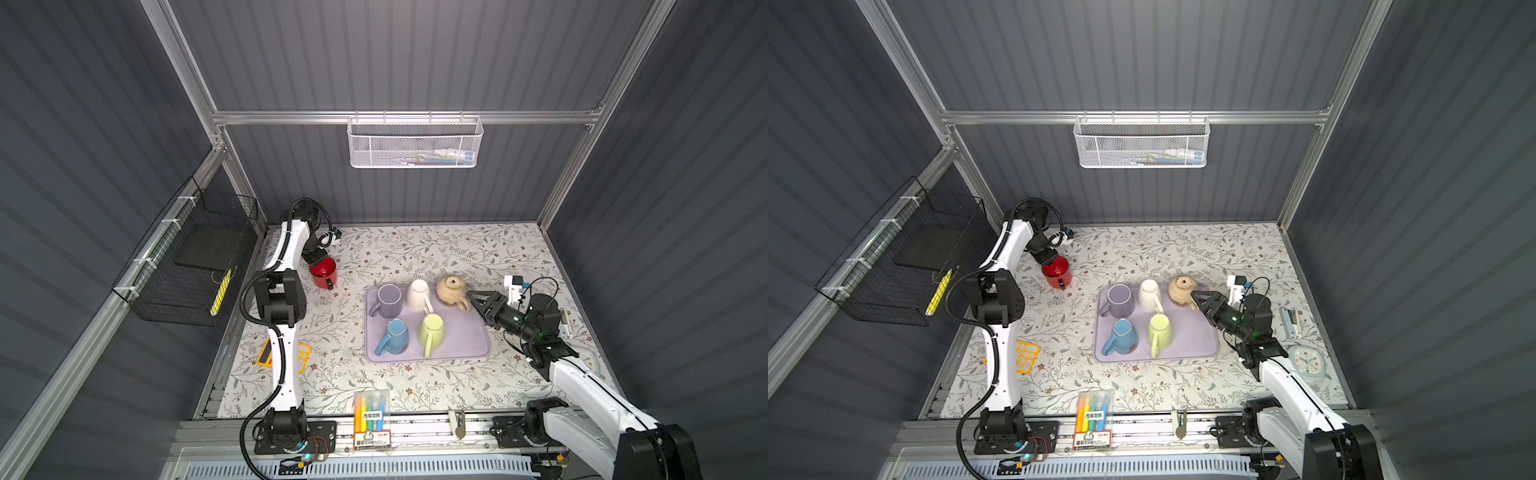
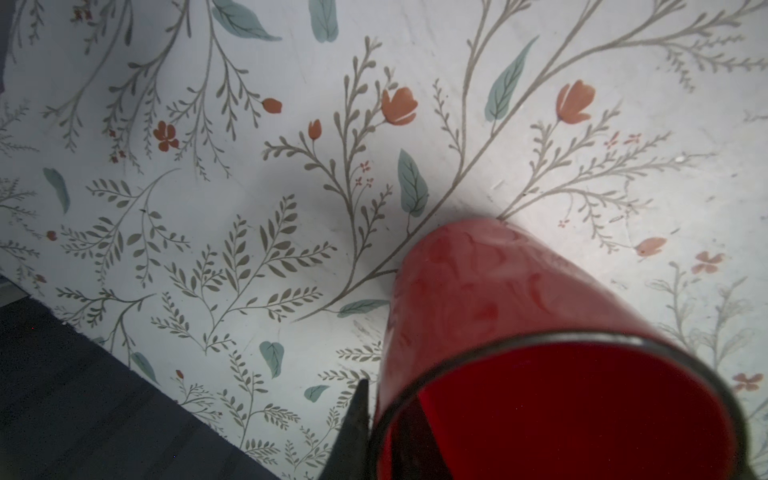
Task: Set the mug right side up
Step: 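Lower the red mug onto the table with the left gripper, then open the left gripper off the red mug's rim and draw it back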
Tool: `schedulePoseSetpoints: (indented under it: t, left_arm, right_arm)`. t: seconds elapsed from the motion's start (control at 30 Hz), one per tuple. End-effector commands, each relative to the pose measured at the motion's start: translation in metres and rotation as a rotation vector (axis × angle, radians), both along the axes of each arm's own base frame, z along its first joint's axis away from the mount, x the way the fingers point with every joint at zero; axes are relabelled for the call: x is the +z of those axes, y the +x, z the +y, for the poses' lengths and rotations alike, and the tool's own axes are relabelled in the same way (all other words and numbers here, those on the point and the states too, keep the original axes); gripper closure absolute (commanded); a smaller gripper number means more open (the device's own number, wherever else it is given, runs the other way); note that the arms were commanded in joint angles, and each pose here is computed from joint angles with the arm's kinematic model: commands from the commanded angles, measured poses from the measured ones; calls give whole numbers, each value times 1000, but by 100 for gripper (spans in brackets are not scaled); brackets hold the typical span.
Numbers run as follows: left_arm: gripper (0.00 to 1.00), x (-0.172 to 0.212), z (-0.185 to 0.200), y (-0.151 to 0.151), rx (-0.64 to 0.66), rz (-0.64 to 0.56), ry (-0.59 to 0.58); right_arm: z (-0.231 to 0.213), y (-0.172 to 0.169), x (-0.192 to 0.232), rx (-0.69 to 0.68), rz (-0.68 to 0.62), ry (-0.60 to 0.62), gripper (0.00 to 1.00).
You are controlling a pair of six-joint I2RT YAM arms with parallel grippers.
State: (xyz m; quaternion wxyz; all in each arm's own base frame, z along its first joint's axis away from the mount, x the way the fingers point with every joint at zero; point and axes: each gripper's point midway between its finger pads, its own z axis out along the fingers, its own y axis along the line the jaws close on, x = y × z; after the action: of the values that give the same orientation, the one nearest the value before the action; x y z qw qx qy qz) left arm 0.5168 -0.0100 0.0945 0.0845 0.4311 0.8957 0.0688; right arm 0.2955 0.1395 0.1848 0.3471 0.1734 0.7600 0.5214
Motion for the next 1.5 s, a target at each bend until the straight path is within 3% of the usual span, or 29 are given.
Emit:
schedulePoseSetpoints:
  t: [0.0, 0.2, 0.4, 0.63, 0.8, 0.97, 1.23, 1.47]
  left_arm:
    - [81, -10, 1, -2, -7, 22, 25]
    - [76, -17, 1, -4, 5, 38, 31]
    - [73, -3, 0, 6, 12, -21, 29]
    - [78, -6, -4, 13, 6, -50, 35]
    - [89, -12, -12, 22, -14, -74, 40]
    - [92, -4, -21, 36, -61, -145, 64]
    - [76, 8, -26, 50, -85, -216, 81]
    - [73, 14, -23, 52, -73, -257, 101]
  right_arm:
    - [1, 2, 6, 1, -31, -2, 46]
    - [0, 1, 8, -1, -42, -3, 47]
    - [0, -1, 8, -1, -43, -11, 47]
    - [-1, -1, 8, -3, -46, -8, 47]
    - [-1, -3, 7, -7, -45, -8, 52]
    - [-2, -3, 6, -14, -45, -9, 53]
    - [-2, -3, 4, -13, -43, -10, 53]
    - [-3, -5, 3, -14, -45, -10, 52]
